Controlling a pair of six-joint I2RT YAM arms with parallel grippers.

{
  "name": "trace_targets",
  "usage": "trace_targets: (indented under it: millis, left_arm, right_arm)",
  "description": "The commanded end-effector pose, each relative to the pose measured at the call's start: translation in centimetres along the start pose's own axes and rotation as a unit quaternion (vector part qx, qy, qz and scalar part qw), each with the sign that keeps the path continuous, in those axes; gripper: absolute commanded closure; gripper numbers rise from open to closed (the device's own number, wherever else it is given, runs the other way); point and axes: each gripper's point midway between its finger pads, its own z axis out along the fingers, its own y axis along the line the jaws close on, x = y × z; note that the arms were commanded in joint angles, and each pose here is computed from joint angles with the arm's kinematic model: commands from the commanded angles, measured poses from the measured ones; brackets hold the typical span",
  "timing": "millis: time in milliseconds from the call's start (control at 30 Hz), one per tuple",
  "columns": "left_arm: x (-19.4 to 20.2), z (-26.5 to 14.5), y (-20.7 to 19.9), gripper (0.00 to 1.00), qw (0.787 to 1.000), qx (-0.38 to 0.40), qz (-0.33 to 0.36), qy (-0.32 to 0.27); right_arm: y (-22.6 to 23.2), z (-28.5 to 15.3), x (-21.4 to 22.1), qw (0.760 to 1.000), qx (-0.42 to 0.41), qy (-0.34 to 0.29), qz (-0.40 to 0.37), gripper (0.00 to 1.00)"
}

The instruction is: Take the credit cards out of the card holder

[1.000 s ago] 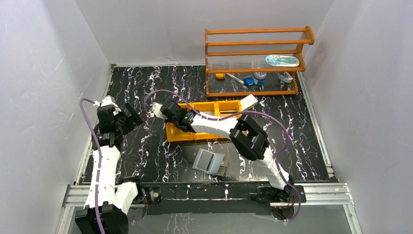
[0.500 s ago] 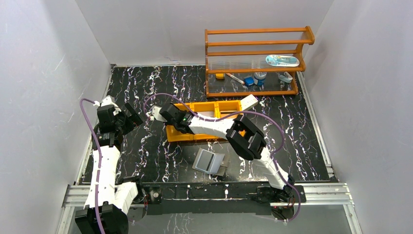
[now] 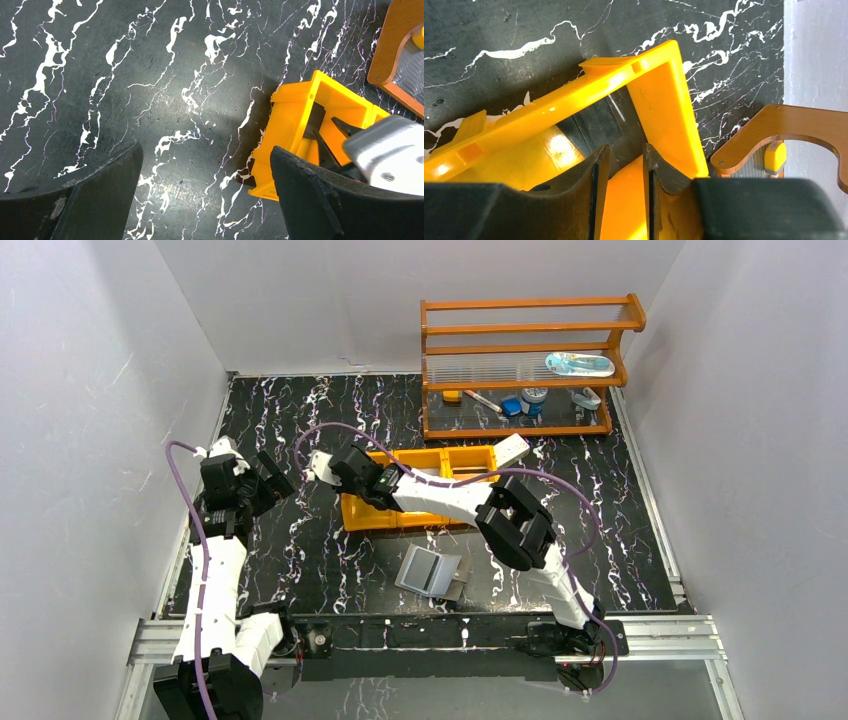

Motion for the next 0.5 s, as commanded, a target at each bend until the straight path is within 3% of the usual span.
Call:
trace_targets:
  millis: [0, 233, 467]
  left_arm:
    - [0.3, 0.1, 0.0, 0.02, 1.0, 0.006, 0.001, 0.007]
    - [0.5, 0.2, 0.0, 0.02, 1.0, 0.006, 0.003, 0.011]
    - [0.6, 0.2, -0.4, 0.02, 1.0, 0.02, 0.007, 0.017]
  right_arm:
    - [-2.2, -2.8, -2.0, 0.999, 0.013, -0.031, 0.038, 0.64]
    - [-1.4, -7.2, -4.1, 0.981, -0.05, -0.071, 0.173, 0.74]
    - [1.9, -15.8, -4.3, 0.901, -0.168, -0.141, 0.373, 0.71]
